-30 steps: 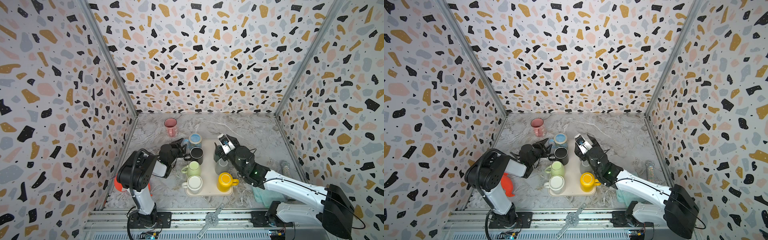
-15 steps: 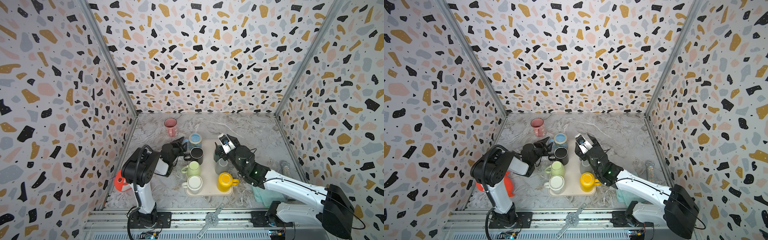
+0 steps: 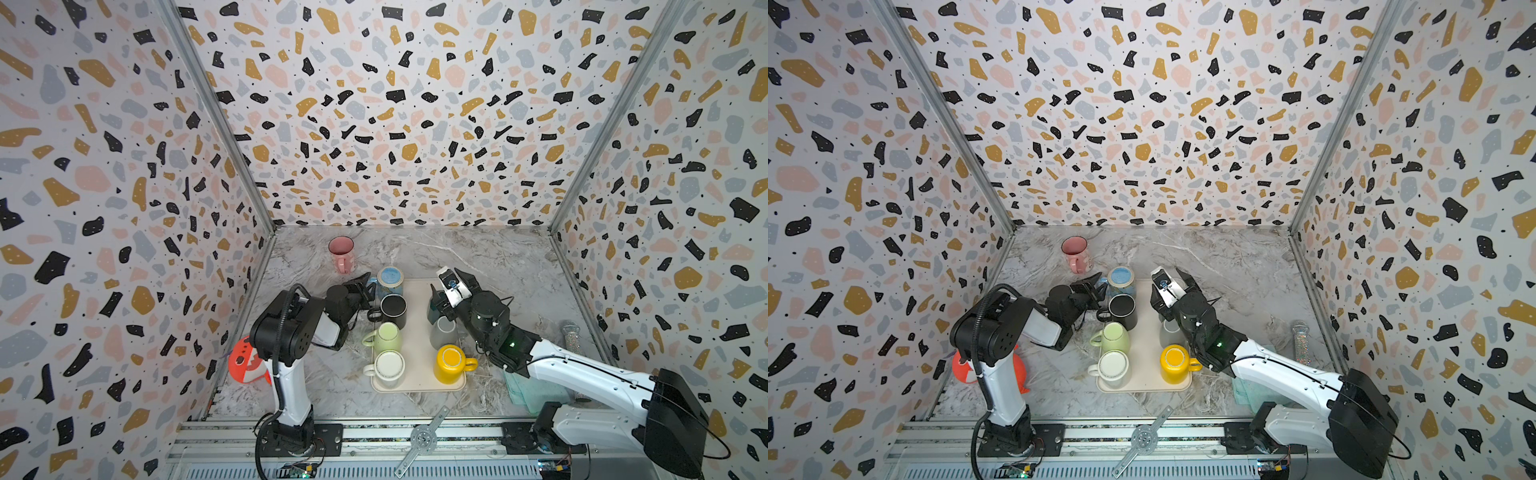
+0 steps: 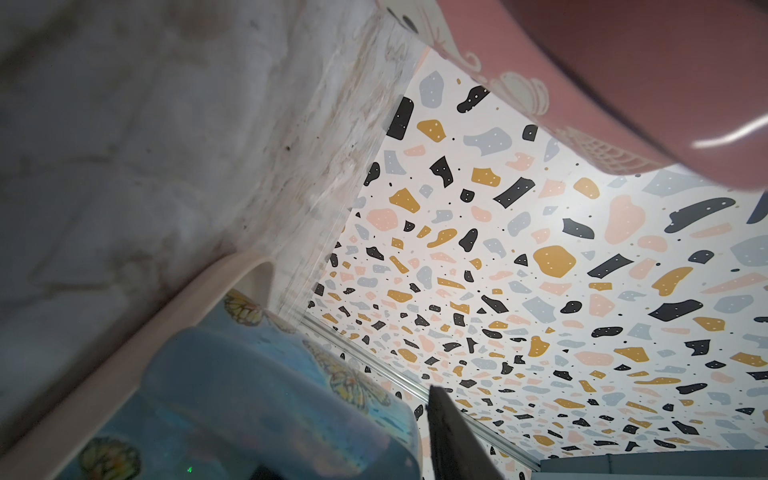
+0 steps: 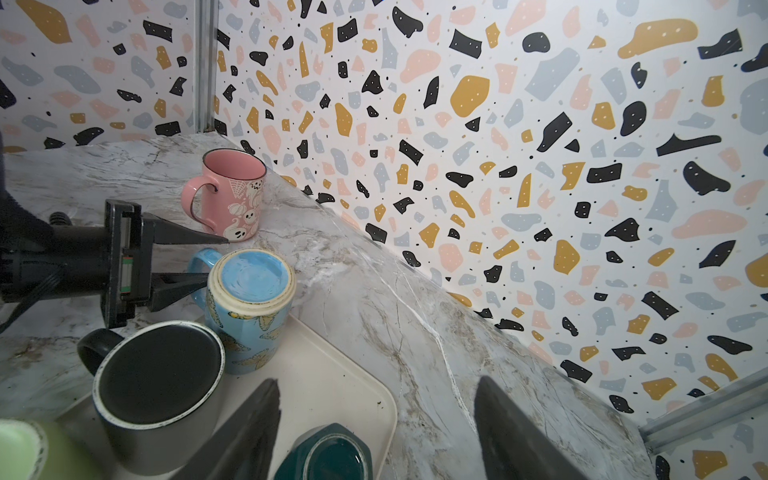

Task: Turn the mug right side up
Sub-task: 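Move the left gripper to the upside-down blue butterfly mug and grasp its handle, then turn the blue mug upright with the left gripper while the right gripper approaches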

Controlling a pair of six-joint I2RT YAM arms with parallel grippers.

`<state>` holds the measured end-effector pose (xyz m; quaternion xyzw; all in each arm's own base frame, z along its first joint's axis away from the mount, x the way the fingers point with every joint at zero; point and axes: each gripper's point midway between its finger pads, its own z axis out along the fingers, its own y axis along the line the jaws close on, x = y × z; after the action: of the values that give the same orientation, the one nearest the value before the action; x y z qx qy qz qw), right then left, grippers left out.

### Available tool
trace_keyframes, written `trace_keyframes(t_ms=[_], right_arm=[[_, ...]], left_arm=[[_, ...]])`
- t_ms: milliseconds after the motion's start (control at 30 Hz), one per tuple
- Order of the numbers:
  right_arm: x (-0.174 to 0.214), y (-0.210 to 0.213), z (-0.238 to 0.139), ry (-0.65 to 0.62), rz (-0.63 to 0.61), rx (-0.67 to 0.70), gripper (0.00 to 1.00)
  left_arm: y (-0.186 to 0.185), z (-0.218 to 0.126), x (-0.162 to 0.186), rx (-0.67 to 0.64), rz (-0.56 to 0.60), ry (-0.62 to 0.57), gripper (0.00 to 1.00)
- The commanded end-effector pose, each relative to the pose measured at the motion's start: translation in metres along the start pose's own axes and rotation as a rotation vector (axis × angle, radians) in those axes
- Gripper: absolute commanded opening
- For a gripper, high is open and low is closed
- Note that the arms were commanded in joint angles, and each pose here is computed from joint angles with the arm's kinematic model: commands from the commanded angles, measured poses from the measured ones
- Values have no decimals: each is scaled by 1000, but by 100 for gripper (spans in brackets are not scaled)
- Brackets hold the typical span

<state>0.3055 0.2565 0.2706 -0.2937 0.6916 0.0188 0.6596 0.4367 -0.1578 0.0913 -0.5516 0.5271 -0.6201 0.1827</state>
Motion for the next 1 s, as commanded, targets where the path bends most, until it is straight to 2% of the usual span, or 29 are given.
trace_keyframes(t_ms=[0,300,967], right_arm=[[-15,-7,0,-28,15,15,75],[-12,-9,0,-21,16,23,75],[-8,-11,2,-14,7,30,75]], left_arm=[[-12,6,9,51,-252,43,40],[-10,10,10,50,-259,50,36],[-11,18,11,70,-275,62,17]])
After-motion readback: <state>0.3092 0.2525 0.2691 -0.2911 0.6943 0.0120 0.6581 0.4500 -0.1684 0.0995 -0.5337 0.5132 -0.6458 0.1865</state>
